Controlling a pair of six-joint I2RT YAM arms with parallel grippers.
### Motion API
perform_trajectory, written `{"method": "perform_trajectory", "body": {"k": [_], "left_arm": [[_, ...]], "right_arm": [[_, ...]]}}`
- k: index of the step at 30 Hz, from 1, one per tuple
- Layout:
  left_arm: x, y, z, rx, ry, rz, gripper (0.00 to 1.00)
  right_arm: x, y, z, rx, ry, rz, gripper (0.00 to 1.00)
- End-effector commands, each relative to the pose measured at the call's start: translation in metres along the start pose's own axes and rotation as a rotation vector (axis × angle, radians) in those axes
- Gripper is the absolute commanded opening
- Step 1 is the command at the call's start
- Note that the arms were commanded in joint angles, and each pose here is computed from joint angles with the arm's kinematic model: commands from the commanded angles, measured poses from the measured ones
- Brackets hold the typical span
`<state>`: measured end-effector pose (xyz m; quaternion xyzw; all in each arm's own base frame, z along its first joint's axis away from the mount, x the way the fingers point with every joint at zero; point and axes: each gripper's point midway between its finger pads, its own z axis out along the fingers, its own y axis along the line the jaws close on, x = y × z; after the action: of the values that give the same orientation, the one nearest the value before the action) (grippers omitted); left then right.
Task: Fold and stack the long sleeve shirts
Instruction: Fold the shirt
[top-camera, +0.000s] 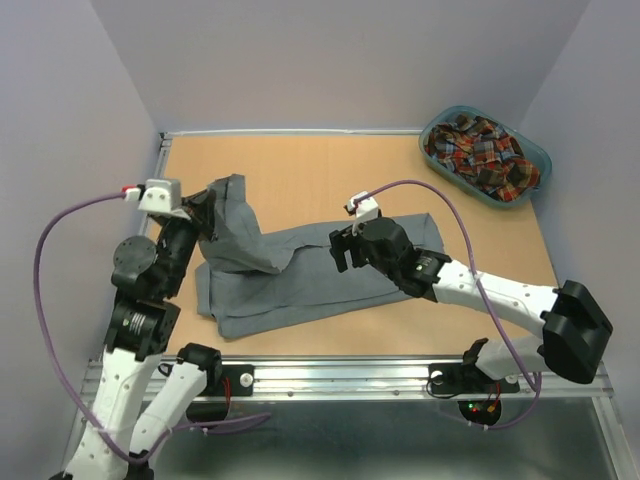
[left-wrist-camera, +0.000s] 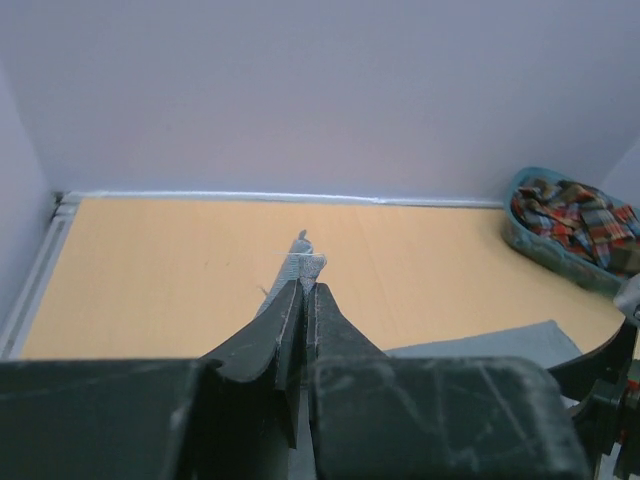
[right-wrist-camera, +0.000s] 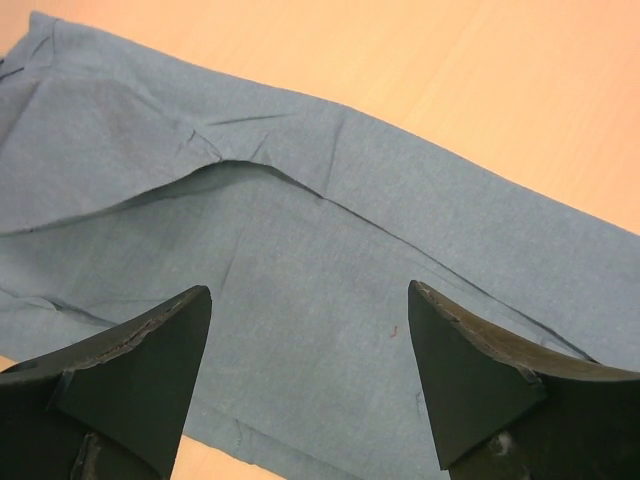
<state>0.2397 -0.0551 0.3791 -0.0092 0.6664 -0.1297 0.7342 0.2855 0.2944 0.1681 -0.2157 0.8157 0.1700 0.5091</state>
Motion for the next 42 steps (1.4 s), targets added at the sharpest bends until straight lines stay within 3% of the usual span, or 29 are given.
{"method": "perform_trajectory", "body": {"k": [1, 9, 13, 22, 30, 31, 32, 33, 34, 36, 40, 42], "left_arm": [[-0.016, -0.052, 0.042, 0.287, -0.092, 0.145, 0.02], [0.014, -0.136, 0.069, 0.769, -0.02, 0.148, 0.0], [0.038, -0.178, 0.07, 0.908, 0.016, 0.175, 0.0], [0.129, -0.258, 0.066, 1.186, 0.163, 0.243, 0.0], [0.195, -0.284, 0.089, 1.267, 0.286, 0.268, 0.26], [0.203, -0.284, 0.09, 1.268, 0.312, 0.264, 0.35], [0.213, -0.284, 0.092, 1.264, 0.335, 0.262, 0.54], [0.216, -0.283, 0.095, 1.245, 0.339, 0.264, 0.59], [0.216, -0.283, 0.098, 1.235, 0.339, 0.252, 0.68], [0.209, -0.284, 0.104, 1.2, 0.325, 0.237, 0.74], [0.157, -0.269, 0.136, 0.955, 0.265, 0.103, 0.98], [0.141, -0.247, 0.155, 0.791, 0.263, 0.036, 0.98]], "right_arm": [[-0.019, -0.016, -0.016, 0.064, -0.094, 0.042, 0.84], [-0.029, -0.061, -0.053, 0.259, -0.211, 0.127, 0.84], [-0.022, -0.091, -0.073, 0.4, -0.255, 0.169, 0.84], [-0.018, -0.122, -0.107, 0.528, -0.348, 0.245, 0.84], [-0.012, -0.125, -0.114, 0.526, -0.352, 0.247, 0.84], [-0.012, -0.124, -0.114, 0.519, -0.351, 0.244, 0.84], [-0.011, -0.123, -0.113, 0.512, -0.343, 0.239, 0.84], [-0.01, -0.122, -0.112, 0.507, -0.339, 0.232, 0.84], [-0.008, -0.119, -0.109, 0.489, -0.326, 0.223, 0.84], [-0.004, -0.117, -0.105, 0.48, -0.309, 0.218, 0.86], [-0.005, -0.105, -0.09, 0.418, -0.273, 0.245, 0.81], [-0.005, -0.102, -0.081, 0.386, -0.243, 0.24, 0.81]]}}
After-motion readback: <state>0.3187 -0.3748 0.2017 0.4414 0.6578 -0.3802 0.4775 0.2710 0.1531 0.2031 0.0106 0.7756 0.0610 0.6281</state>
